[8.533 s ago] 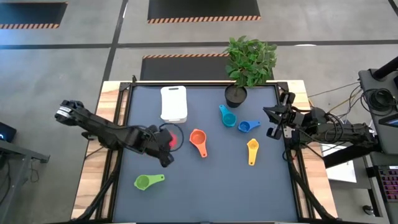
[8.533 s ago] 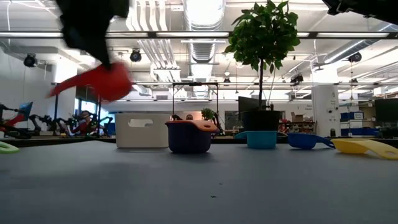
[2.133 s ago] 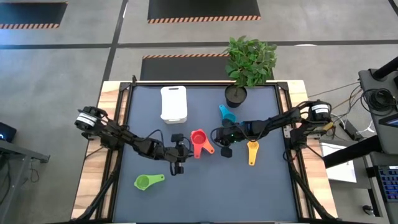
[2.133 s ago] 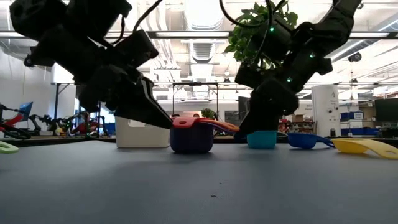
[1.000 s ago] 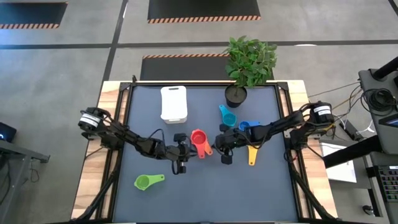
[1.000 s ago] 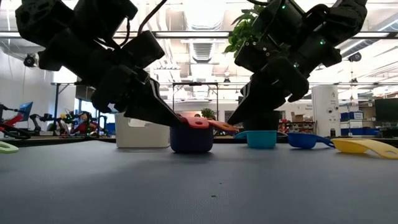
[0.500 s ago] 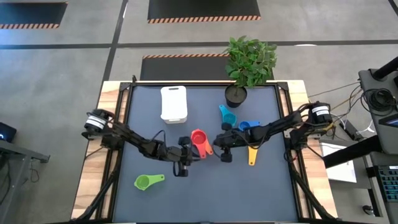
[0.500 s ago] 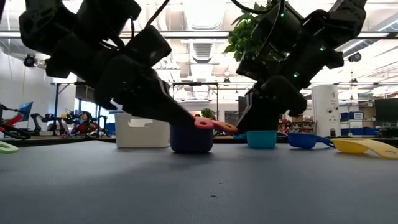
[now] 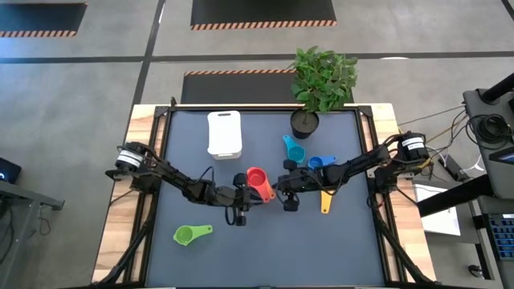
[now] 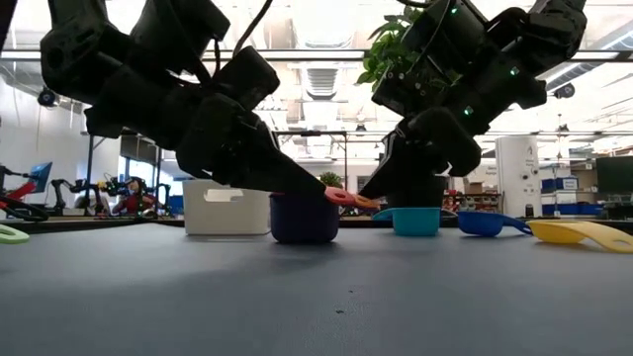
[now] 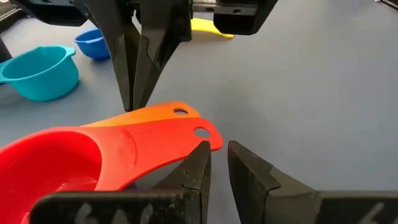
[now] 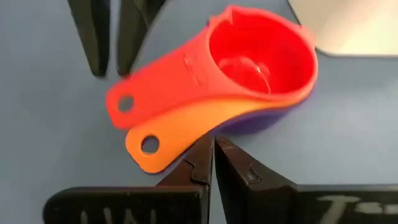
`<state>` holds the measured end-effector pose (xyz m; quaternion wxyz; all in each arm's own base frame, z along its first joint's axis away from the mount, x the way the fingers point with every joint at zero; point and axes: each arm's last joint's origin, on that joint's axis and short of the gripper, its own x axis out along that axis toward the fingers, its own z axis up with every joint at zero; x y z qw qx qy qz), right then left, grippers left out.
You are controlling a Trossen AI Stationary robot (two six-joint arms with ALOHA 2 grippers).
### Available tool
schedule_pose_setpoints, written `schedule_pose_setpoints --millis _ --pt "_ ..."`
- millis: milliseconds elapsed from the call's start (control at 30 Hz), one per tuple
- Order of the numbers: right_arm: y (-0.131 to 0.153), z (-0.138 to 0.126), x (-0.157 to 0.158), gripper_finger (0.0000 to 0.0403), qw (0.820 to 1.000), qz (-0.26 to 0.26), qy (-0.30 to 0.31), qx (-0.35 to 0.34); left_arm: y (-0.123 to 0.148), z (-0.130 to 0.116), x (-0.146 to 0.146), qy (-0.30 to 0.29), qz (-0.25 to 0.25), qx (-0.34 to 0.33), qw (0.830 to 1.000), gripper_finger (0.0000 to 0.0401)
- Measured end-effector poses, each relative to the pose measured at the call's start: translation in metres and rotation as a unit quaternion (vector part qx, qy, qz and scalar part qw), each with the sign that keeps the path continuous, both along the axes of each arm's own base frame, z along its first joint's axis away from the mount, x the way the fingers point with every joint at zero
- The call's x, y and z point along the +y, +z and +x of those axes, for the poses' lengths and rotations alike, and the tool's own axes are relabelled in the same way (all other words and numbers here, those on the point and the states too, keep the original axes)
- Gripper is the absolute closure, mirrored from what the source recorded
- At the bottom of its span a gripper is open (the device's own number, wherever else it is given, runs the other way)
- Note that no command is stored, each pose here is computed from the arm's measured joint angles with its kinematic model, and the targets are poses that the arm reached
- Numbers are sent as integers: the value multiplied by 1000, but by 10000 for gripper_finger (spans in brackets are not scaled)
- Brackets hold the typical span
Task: Nest measuring cups in basket
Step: Stack the light red measuring cup on top of the light orange measuring cup, then stack the light blue measuring cup on top of the light red measuring cup
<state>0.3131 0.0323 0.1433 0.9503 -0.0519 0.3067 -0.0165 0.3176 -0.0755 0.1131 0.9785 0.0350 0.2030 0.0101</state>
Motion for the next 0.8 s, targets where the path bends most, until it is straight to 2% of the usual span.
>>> schedule_pose_setpoints --millis 500,800 --pt "6 -1 3 394 1000 -13 14 -8 12 2 7 7 27 -29 999 363" --pt "12 -8 2 394 1000 -10 9 13 9 0 8 7 32 -10 999 363"
